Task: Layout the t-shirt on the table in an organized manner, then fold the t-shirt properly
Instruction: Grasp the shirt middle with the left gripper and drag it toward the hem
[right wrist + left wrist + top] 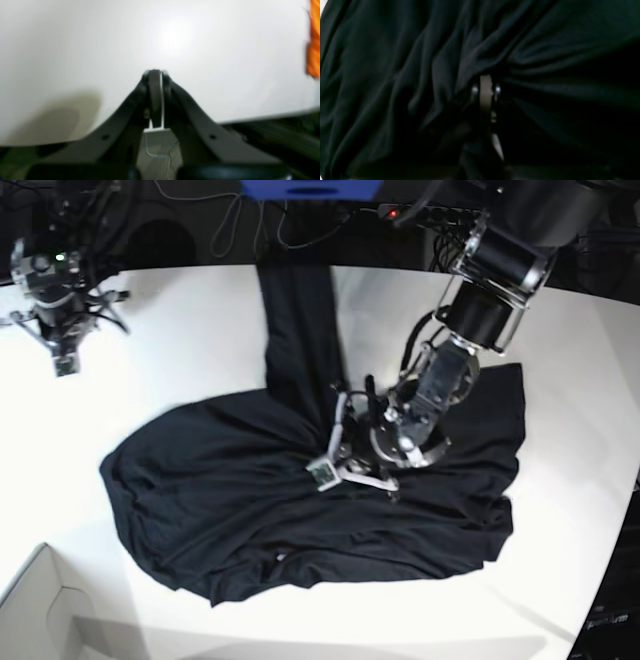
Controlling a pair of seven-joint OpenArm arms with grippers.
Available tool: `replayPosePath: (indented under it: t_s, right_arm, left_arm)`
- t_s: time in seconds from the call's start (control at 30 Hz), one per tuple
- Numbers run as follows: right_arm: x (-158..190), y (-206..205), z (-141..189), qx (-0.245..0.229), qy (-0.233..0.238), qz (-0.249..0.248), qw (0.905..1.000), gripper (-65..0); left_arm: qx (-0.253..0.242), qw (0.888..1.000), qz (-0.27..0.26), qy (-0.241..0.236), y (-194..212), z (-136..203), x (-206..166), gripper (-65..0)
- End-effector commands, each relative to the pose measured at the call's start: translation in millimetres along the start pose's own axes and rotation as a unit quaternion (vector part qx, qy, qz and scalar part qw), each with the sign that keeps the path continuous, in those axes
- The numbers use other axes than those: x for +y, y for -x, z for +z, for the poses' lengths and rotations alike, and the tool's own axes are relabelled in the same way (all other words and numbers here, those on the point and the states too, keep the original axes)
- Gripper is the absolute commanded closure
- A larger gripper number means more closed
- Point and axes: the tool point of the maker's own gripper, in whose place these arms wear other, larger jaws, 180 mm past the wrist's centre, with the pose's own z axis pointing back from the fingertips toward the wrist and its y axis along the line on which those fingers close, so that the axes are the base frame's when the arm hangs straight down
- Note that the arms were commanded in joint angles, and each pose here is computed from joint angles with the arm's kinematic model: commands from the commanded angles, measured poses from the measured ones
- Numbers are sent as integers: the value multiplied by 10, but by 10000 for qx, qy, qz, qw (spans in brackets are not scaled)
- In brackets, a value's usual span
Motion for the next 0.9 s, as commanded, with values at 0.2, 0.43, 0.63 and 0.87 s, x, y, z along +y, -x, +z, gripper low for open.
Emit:
replayPosePath:
  t_s: [0.2, 0.43, 0.63, 0.87]
  right_arm:
    - [791, -639, 67, -887, -977, 634, 9892, 0]
    - [1417, -1185, 241, -1584, -1670, 997, 9680, 0]
    - [2040, -1005, 481, -1559, -2457, 1271, 9482, 0]
    - [2594, -914, 799, -1677, -3164, 1729, 9175, 0]
  left_arm:
    - [475, 9987, -37, -166, 56, -20, 257, 0]
    - [307, 9995, 24, -107, -112, -54, 194, 0]
    - [-113, 9994, 273, -197, -523, -43, 291, 0]
    - [-568, 9956, 654, -355, -861, 54, 484, 0]
